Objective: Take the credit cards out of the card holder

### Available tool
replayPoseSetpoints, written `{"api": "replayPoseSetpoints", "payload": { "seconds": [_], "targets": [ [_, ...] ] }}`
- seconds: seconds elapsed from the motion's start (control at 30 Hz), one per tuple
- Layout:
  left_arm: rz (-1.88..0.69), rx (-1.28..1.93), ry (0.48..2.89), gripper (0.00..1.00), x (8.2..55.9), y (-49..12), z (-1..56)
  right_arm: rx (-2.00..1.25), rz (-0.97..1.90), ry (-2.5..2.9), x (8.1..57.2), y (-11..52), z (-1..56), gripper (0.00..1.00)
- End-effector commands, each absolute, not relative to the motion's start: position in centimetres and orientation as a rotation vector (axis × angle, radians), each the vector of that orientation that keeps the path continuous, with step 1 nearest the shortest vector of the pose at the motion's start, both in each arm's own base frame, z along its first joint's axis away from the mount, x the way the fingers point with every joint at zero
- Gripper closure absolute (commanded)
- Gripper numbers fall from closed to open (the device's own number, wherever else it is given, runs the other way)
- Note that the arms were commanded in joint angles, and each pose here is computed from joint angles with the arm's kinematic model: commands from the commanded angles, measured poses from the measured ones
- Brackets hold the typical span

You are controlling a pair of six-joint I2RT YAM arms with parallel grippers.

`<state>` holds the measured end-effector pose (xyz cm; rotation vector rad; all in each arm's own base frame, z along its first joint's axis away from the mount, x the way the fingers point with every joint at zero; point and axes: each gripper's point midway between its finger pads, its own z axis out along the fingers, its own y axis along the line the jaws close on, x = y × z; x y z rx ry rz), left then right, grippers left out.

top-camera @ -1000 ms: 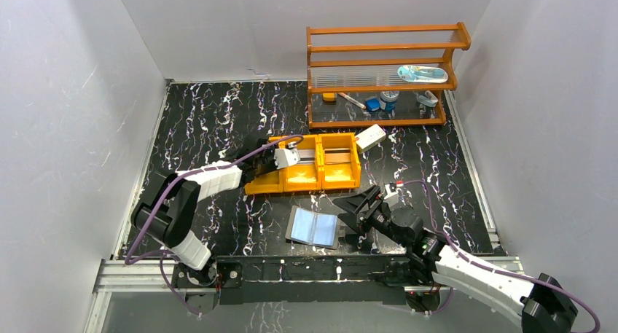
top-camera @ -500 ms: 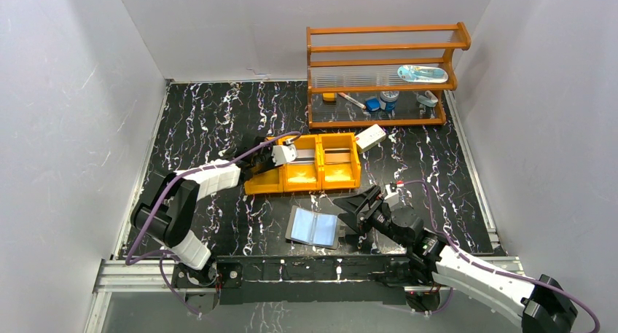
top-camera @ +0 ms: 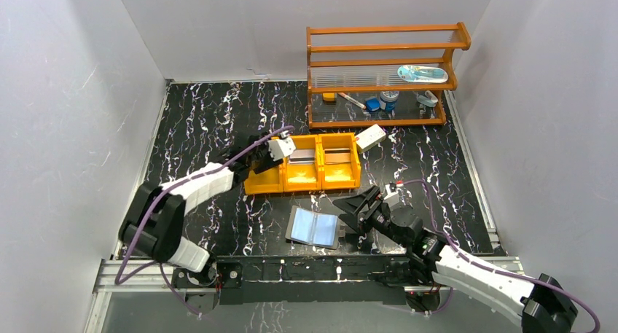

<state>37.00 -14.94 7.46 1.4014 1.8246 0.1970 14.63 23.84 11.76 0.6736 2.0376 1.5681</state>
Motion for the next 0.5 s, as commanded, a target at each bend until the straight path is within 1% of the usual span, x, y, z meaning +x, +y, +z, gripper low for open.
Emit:
{"api": "replayPoseSetpoints", "payload": {
  "seconds": [0.0, 0.1, 0.2, 0.27, 0.33, 0.47],
  "targets": [
    [0.156, 1.138, 1.69, 0.42, 37.1, -15.4, 15.5, 0.599, 1.495, 2.038, 15.3, 24.1, 13.0, 0.02],
    [0.122, 0.985, 1.656, 0.35, 35.7, -14.6, 18.9, 0.543, 1.43, 2.096, 15.5, 24.6, 13.2, 0.03],
    [0.029, 0.772, 1.685, 0.25, 33.9, -13.8, 21.0, 0.469, 1.371, 2.171, 15.8, 25.7, 13.7, 0.08],
    [-0.053, 0.641, 1.725, 0.19, 32.5, -13.4, 21.6, 0.403, 1.324, 2.24, 15.9, 26.7, 13.8, 0.12],
    [-0.142, 0.521, 1.776, 0.15, 31.1, -13.2, 21.9, 0.36, 1.283, 2.302, 16.0, 27.7, 13.9, 0.16],
    [-0.307, 0.355, 1.87, 0.08, 28.5, -13.4, 22.2, 0.332, 1.178, 2.389, 16.4, 28.9, 13.0, 0.19]
  ]
}}
